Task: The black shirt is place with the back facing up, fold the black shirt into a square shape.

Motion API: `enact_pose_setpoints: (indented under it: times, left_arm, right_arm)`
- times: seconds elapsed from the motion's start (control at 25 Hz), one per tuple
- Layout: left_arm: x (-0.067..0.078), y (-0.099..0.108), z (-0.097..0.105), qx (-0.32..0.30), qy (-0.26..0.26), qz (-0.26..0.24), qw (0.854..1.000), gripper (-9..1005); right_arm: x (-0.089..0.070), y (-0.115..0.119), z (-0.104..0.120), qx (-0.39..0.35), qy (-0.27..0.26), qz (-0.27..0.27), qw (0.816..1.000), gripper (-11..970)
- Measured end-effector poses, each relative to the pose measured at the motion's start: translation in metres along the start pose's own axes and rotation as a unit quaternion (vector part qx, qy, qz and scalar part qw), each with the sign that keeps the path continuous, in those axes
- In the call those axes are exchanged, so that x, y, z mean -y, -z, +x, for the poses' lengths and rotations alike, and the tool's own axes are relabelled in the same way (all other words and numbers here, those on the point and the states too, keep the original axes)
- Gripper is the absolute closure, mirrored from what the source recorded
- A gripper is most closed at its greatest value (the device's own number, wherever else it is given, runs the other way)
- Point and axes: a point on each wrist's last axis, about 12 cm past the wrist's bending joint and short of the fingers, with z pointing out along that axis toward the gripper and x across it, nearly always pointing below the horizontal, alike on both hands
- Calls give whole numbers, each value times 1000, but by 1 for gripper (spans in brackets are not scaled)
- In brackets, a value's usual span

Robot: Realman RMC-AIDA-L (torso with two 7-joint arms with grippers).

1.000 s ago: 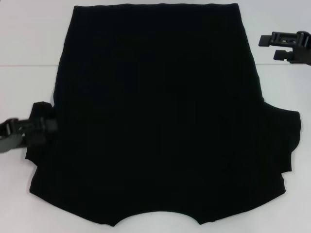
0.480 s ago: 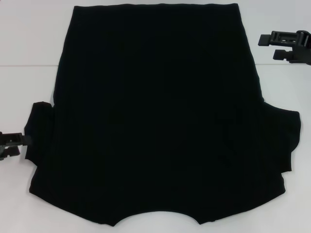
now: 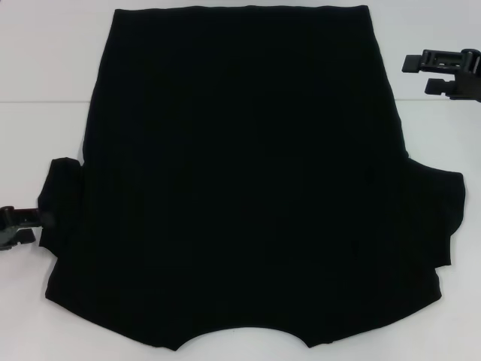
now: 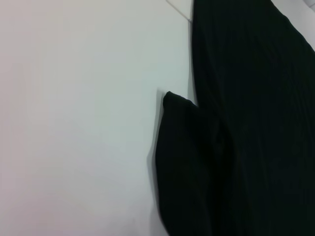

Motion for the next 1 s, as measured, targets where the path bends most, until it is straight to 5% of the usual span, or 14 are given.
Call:
enact_pose_setpoints:
  times: [0.44, 0.88, 1.0]
  left_arm:
    - [10, -16, -3, -12, -11, -11, 1000, 435]
    - [11, -16, -5, -11, -1, -9, 1000, 584]
    - [11, -17, -5, -12, -2, -9, 1000, 724]
  right_arm:
    - [2, 2, 1, 3, -5, 0, 1000, 75]
    - [4, 6, 0, 10, -11, -4, 1000, 75]
    - [4, 7, 0, 11, -11, -4, 1000, 74]
